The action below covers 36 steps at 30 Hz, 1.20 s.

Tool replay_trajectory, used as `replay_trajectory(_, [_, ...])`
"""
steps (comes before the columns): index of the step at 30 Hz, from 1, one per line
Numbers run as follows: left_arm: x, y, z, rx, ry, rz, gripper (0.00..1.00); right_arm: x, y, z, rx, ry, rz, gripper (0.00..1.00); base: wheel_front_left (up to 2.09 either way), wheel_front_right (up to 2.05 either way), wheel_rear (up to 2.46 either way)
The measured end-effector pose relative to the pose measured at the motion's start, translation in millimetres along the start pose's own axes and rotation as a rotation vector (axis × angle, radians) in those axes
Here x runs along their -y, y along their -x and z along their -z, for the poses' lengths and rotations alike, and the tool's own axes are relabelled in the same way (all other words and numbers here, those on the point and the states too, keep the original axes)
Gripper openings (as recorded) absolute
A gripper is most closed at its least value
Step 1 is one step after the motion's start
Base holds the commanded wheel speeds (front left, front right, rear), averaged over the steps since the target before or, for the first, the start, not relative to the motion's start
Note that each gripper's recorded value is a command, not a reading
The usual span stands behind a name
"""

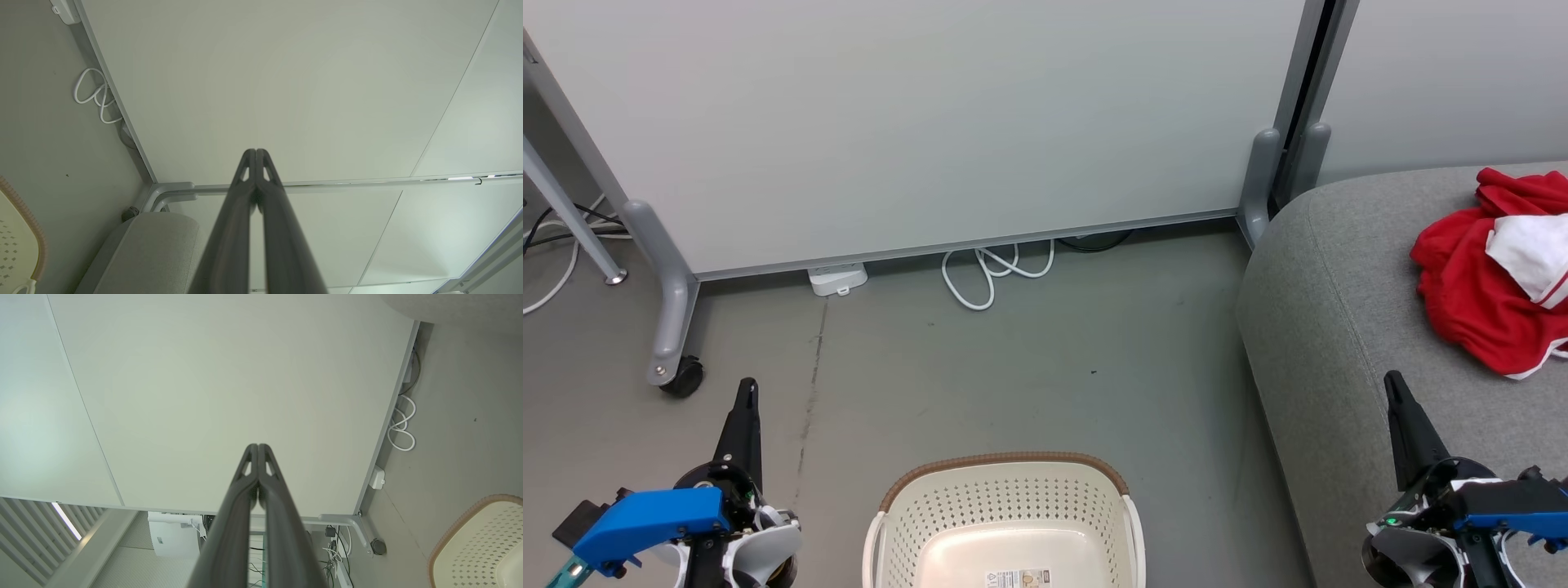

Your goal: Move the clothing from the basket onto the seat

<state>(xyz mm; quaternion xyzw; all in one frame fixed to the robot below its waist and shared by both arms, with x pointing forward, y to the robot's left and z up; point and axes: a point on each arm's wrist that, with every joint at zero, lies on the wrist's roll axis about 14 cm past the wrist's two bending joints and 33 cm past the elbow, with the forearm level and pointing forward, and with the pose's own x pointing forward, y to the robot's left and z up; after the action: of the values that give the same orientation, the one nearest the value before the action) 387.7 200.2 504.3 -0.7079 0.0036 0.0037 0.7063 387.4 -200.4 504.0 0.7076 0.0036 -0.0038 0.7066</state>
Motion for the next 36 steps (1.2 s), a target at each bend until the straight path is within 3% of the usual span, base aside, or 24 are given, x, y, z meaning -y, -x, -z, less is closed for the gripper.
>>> replay_trajectory(36, [0.0, 0.0, 0.0, 0.000, 0.000, 0.000, 0.00, 0.0, 0.0, 0.0, 0.000, 0.000, 0.000, 0.00, 0.00, 0.00, 0.00])
